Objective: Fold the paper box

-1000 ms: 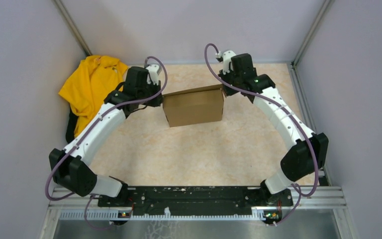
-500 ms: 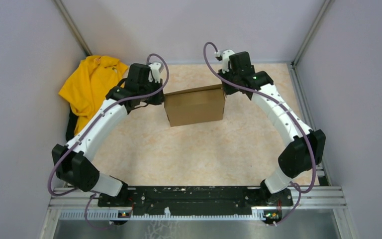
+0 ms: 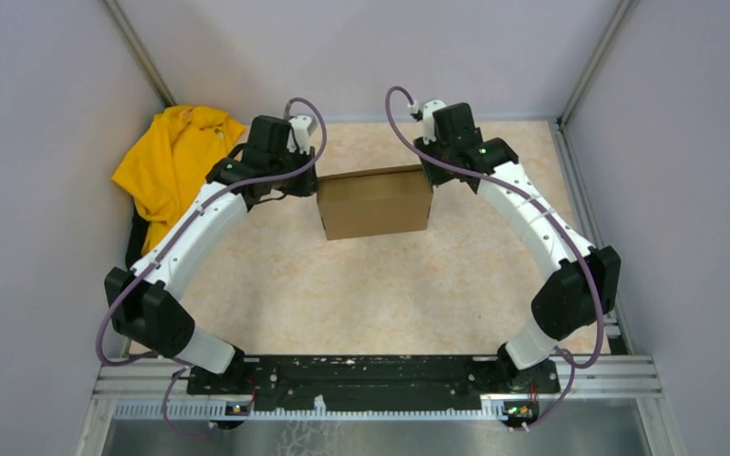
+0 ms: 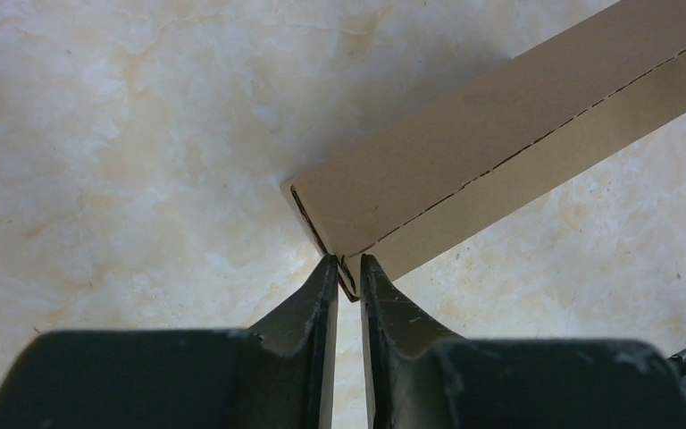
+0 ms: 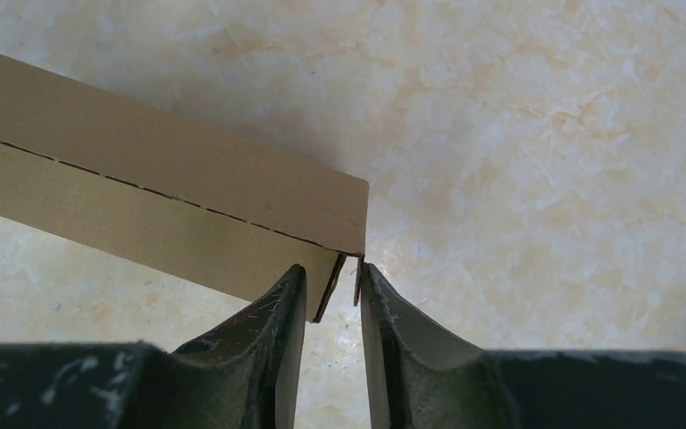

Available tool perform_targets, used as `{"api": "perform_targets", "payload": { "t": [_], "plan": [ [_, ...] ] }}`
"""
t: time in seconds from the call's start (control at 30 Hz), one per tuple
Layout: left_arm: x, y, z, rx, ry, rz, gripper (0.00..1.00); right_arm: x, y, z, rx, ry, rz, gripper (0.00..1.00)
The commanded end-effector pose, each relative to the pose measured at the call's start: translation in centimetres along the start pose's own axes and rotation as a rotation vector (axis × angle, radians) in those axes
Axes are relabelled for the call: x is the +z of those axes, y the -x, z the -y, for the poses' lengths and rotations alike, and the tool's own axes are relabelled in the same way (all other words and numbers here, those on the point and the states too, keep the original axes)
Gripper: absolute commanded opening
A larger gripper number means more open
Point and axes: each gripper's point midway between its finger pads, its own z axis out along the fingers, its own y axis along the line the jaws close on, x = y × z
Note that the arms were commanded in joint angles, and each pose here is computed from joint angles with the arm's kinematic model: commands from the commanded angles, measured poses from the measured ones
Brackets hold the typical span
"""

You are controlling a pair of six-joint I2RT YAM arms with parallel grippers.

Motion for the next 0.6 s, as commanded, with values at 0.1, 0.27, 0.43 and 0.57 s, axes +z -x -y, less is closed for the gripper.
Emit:
{"api": "perform_targets", "payload": {
  "t": [0.1,0.27,0.43,0.57],
  "plan": [
    [0.0,1.2,1.4,0.001,-0.050,0.010,0.22,-0.7,1.1,-0.7,0.002,-0.011,0.060,0.34],
    [0.1,1.3,1.3,0.004,-0.044,0.007,0.24,-0.8,0.8,0.0,0.011,-0.053,0.060,0.44],
    [0.1,1.4,1.2,0.007,-0.038,0.007,0.24,-1.1,0.9,0.3,0.016,-0.071,0.072,0.49],
    [0.2,1.5,1.1,0.010,-0.032,0.004,0.25,-1.5,1.4,0.6,0.034,-0.077,0.101,0.50]
  ]
}}
